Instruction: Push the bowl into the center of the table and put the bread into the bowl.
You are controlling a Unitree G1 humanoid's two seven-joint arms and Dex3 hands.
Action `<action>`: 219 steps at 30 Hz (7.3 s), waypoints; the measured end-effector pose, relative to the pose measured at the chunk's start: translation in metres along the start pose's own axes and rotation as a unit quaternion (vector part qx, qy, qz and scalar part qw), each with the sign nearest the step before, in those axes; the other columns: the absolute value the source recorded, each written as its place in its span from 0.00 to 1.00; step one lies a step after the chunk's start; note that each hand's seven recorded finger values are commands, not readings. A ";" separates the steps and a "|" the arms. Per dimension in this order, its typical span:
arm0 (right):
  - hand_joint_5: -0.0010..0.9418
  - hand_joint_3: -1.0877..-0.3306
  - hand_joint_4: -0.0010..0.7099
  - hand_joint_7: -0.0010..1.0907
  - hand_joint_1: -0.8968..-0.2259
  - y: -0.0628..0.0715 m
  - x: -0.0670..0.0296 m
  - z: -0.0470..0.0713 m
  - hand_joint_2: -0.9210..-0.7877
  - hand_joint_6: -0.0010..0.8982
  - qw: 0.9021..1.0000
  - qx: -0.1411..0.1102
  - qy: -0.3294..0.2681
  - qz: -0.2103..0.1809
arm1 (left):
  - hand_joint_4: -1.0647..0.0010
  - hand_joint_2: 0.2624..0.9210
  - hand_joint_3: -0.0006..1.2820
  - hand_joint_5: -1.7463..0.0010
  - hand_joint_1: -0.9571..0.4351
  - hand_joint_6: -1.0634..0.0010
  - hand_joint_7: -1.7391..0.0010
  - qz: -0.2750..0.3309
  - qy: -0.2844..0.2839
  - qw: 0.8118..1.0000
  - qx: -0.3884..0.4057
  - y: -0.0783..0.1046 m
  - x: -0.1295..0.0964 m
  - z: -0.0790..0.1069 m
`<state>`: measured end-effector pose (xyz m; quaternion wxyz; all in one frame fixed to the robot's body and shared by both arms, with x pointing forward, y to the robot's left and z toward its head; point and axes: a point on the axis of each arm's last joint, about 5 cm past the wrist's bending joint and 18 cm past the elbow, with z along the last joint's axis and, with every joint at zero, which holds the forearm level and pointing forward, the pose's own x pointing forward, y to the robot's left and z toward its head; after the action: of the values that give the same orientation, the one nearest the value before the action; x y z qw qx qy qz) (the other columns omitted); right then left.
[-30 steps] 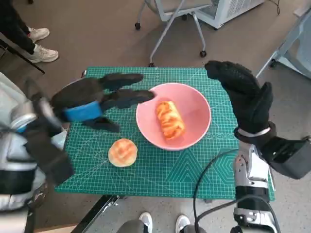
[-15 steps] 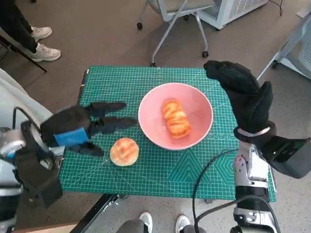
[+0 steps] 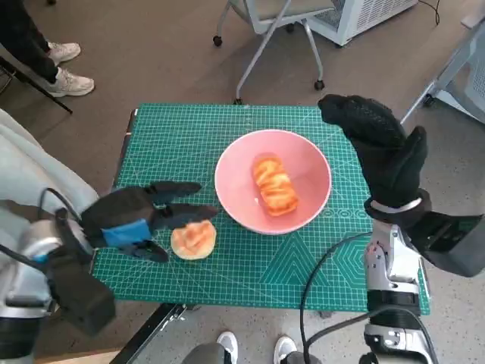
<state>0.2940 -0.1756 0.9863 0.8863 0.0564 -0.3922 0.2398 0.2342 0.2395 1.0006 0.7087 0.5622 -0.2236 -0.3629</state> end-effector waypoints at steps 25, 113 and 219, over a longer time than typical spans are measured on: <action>0.00 0.50 0.26 0.52 0.32 -0.006 -0.0018 0.004 0.00 0.01 1.000 -0.013 0.000 0.002 | 0.67 0.74 0.00 1.00 0.46 0.61 1.00 -0.039 0.040 0.998 -0.043 -0.050 0.024 -0.021; 0.00 0.51 0.25 0.50 0.34 -0.014 -0.0062 0.003 0.00 0.02 1.000 -0.022 0.002 -0.002 | 0.29 0.99 0.01 0.32 0.69 0.32 0.45 0.095 -0.094 0.990 0.048 0.080 0.149 0.044; 0.00 0.54 0.27 0.36 0.32 -0.001 0.0364 0.020 0.00 0.12 0.996 -0.070 -0.055 -0.006 | 0.92 1.00 0.43 1.00 0.21 0.84 0.98 0.420 -0.235 0.778 -0.403 0.020 0.091 0.017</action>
<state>0.3020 -0.1685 1.0266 0.8665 0.0096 -0.4560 0.2030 0.2850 0.1607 1.0158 0.8780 -0.0269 -0.4308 -0.2067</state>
